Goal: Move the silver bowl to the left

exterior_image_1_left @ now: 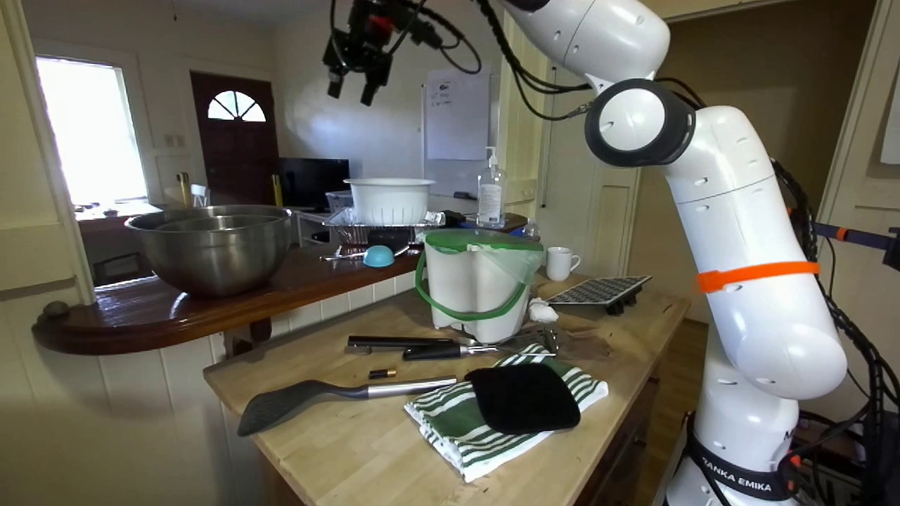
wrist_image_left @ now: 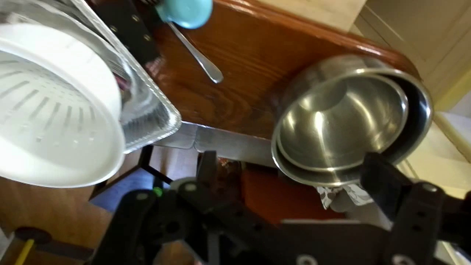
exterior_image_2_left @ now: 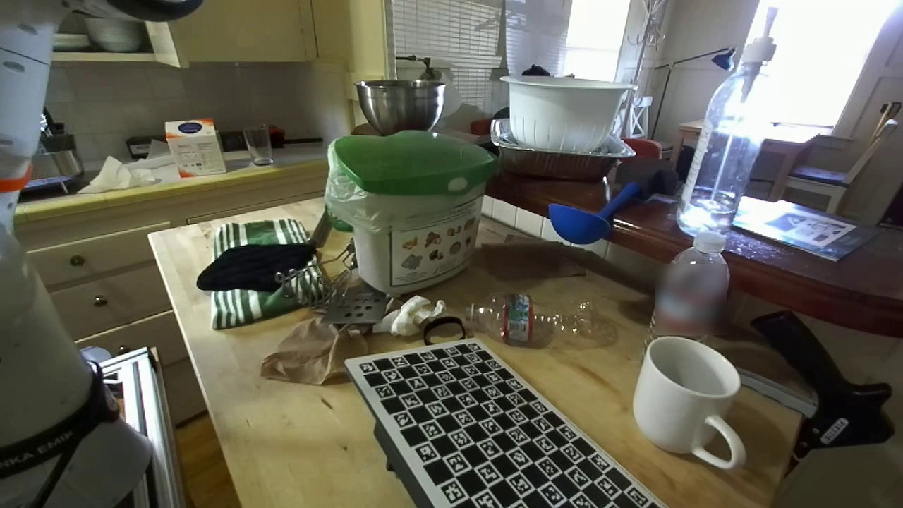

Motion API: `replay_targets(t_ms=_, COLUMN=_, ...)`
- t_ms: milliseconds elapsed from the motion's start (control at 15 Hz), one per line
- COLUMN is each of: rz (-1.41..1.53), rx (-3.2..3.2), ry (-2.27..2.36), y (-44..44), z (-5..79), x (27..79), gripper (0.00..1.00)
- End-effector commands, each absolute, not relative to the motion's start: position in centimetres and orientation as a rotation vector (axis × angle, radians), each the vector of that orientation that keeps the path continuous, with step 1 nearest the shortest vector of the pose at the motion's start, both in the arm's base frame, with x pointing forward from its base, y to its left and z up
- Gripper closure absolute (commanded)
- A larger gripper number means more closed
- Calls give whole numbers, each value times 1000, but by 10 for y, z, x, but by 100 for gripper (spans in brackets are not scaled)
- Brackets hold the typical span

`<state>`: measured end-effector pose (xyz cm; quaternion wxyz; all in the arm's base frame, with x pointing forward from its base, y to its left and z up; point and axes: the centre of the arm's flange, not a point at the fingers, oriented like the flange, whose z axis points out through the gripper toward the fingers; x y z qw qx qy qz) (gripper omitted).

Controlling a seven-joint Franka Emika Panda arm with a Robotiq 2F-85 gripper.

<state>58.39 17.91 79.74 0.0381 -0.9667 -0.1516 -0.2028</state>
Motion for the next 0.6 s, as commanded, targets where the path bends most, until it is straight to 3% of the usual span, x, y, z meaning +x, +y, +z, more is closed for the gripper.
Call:
replay_targets(t_ms=0, rz=-446, rx=-3155, ry=-421, y=94, z=832, x=555, gripper=0)
replay_targets(t_ms=267, rz=-328, rx=-3132, ry=-55, y=5, z=822, x=520, gripper=0)
replay_targets(t_ms=333, rz=-379, rx=-3181, ry=-163, y=32, z=832, x=529, gripper=0)
replay_targets(t_ms=533, rz=-372, rx=-3150, ry=-77, y=2, z=832, x=529, gripper=0)
